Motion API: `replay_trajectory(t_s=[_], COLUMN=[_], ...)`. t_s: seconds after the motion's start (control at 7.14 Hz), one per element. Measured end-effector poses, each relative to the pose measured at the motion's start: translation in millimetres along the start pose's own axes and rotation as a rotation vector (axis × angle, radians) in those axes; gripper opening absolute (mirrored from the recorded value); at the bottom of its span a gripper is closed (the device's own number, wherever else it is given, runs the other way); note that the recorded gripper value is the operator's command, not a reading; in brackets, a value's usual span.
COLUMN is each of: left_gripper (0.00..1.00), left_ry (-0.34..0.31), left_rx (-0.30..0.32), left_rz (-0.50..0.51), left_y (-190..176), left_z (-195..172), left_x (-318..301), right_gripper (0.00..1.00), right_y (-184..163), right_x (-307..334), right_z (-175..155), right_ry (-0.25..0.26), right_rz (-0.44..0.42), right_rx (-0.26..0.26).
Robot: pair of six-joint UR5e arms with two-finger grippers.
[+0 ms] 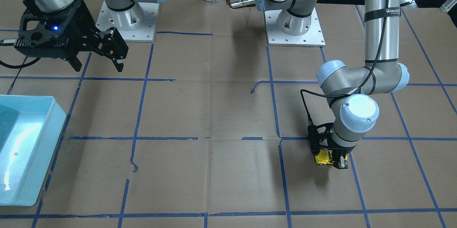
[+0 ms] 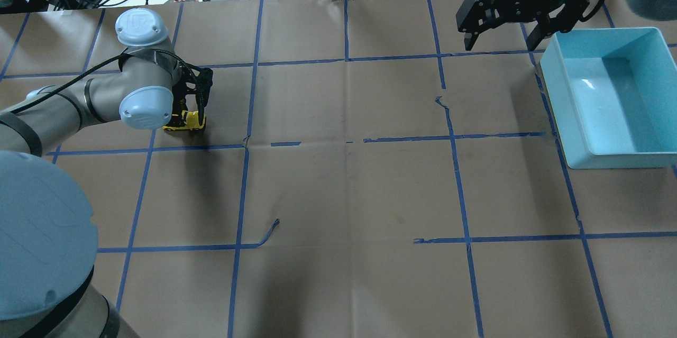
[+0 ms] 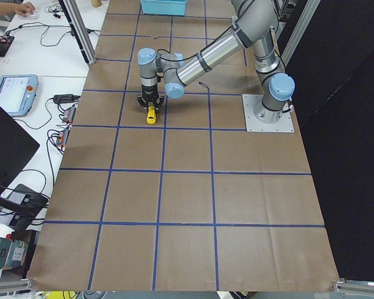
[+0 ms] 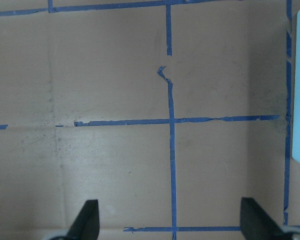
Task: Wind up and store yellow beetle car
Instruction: 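Open the left gripper and lift away, releasing the car to roll toward the tray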
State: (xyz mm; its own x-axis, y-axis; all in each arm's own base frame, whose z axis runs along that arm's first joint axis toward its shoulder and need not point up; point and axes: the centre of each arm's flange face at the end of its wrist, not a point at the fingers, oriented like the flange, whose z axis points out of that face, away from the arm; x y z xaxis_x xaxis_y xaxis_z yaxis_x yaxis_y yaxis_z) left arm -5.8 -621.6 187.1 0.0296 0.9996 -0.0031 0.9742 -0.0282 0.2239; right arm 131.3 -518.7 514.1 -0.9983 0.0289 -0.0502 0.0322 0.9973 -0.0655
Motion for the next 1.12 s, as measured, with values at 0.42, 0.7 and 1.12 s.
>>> replay_trajectory(t_s=[0.42, 0.7, 1.12], left_gripper=[0.63, 0.64, 0.64], left_ry=[-0.018, -0.071, -0.062], left_rx=[0.001, -0.019, -0.017], left_rz=[-0.007, -0.022, -0.017], left_y=[8, 21, 26], left_z=[-9, -48, -86], left_x=[-3, -7, -1], right_gripper=[1.0, 1.0, 1.0], right_y=[0, 0, 0], right_x=[0, 0, 0], right_z=[0, 0, 0], right_ry=[0.0, 0.0, 0.0], right_rz=[0.001, 0.0, 0.0], right_rx=[0.0, 0.0, 0.0])
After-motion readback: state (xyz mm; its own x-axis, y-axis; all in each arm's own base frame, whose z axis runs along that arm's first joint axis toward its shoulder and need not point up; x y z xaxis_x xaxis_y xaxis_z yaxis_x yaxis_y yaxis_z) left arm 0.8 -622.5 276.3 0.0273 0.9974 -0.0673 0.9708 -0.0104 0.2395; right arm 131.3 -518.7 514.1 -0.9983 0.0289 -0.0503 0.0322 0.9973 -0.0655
